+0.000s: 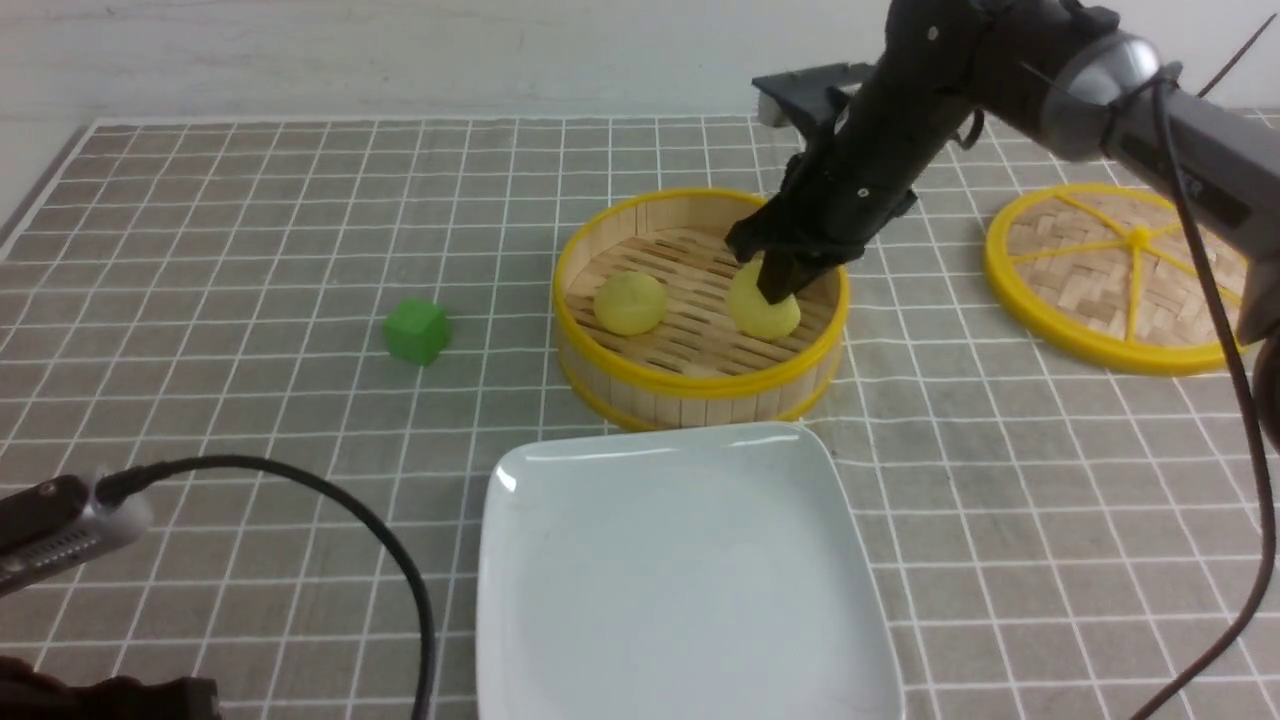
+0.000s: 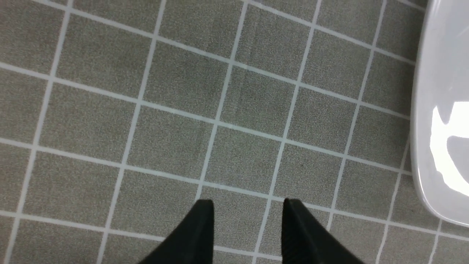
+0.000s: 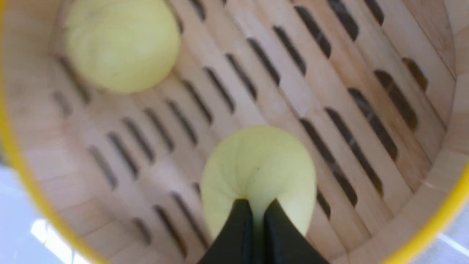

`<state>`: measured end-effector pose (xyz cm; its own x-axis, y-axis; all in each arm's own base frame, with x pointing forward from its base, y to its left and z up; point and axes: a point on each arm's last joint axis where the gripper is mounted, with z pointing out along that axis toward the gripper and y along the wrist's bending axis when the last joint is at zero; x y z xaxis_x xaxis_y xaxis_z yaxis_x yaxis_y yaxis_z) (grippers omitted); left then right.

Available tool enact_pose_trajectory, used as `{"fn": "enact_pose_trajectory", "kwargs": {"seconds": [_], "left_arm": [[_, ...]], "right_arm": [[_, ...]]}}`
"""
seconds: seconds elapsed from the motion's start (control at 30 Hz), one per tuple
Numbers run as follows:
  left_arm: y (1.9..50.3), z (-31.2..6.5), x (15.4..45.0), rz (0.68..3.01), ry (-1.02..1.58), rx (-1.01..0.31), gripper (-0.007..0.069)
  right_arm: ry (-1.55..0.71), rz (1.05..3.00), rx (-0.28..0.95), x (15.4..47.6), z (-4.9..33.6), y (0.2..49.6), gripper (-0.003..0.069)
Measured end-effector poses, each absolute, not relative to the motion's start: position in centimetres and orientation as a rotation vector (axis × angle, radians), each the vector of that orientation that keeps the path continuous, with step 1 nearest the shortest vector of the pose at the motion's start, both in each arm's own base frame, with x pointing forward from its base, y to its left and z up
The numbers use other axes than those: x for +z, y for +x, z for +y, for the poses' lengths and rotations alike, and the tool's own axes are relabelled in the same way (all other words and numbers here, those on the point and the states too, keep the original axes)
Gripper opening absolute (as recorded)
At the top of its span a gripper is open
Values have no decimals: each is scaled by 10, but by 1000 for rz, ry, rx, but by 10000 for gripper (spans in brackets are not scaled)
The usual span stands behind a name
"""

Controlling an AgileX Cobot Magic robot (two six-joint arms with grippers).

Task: Put the steamed buns into the plate on the grey tablecloth.
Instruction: 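Move the steamed bun from the bamboo steamer onto the white plate with the right gripper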

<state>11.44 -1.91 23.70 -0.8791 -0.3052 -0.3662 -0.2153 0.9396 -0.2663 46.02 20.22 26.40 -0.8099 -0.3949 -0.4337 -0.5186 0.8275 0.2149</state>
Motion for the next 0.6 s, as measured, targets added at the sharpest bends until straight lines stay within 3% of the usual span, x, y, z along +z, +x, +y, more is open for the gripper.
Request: {"fn": "enact_pose_trajectory", "kwargs": {"seconds": [0.27,0.43,0.6], "left_arm": [[116,-17,237,2671,-359,-271,287],[116,-17,237,2671,-356,-264,287],[116,-17,237,2671,-356,-262,287]], "right_arm": [[-572,2418,477,380,187,424,10],[-536,2473,476,391,175,395,13],[-528,2688,590,358,162,337,13]]}}
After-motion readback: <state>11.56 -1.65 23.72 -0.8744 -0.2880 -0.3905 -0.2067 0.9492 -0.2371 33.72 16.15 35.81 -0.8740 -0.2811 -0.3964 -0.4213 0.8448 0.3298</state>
